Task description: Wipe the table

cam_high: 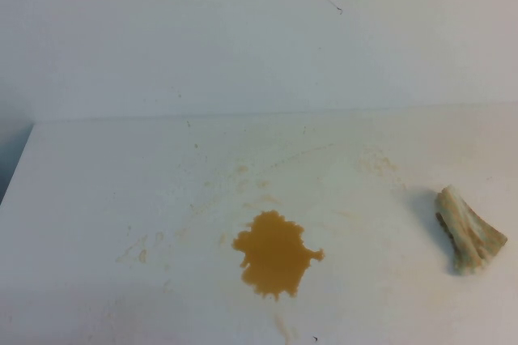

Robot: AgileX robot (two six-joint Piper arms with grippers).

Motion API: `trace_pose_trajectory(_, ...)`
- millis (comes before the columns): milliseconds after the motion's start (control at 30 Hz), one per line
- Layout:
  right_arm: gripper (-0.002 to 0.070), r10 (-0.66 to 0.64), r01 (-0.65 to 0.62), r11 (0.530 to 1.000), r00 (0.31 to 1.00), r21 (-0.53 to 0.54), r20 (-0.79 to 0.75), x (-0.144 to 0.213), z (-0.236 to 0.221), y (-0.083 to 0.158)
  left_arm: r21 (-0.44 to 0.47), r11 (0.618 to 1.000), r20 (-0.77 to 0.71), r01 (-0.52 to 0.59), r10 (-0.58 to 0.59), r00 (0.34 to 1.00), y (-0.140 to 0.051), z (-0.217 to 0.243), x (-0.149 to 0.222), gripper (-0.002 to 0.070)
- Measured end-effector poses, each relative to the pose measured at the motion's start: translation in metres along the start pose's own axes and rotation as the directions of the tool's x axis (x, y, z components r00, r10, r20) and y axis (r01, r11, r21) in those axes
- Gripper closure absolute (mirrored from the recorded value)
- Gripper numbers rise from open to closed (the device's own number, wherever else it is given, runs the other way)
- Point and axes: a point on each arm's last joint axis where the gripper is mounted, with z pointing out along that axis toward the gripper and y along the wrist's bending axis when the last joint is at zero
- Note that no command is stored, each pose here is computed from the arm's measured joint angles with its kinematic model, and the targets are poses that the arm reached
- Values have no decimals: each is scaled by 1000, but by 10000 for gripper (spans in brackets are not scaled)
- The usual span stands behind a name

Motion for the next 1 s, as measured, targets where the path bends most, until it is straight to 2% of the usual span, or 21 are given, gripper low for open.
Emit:
trace_pose_trajectory(100,678,-49,47,997,998,-55,-36,3,15,8,0,1000,0,0,0,1000,0,0,0,678)
trace_pose_trajectory(233,678,-185,163,970,976,-179,-113,18,36,27,0,1000,0,0,0,1000,0,0,0,678)
trace_pose_trajectory(400,678,-414,335,870,895,-362,-166,43,60,57,0,1000,0,0,0,1000,0,0,0,678)
trace_pose_trajectory(500,678,-484,346,825,841,-447,-242,58,79,76,0,1000,0,0,0,1000,0,0,0,678)
trace_pose_trajectory(600,664,-481,296,830,808,-473,-339,64,103,90,0,1000,0,0,0,1000,0,0,0,678)
trace_pose_trajectory(700,599,-466,240,849,760,-470,-454,64,129,101,0,1000,0,0,0,1000,0,0,0,678)
trace_pose_trajectory(867,444,-458,161,873,596,-460,-660,80,174,120,0,1000,0,0,0,1000,0,0,0,678)
trace_pose_trajectory(1000,413,-467,131,877,455,-462,-758,101,208,132,0,1000,0,0,0,1000,0,0,0,678)
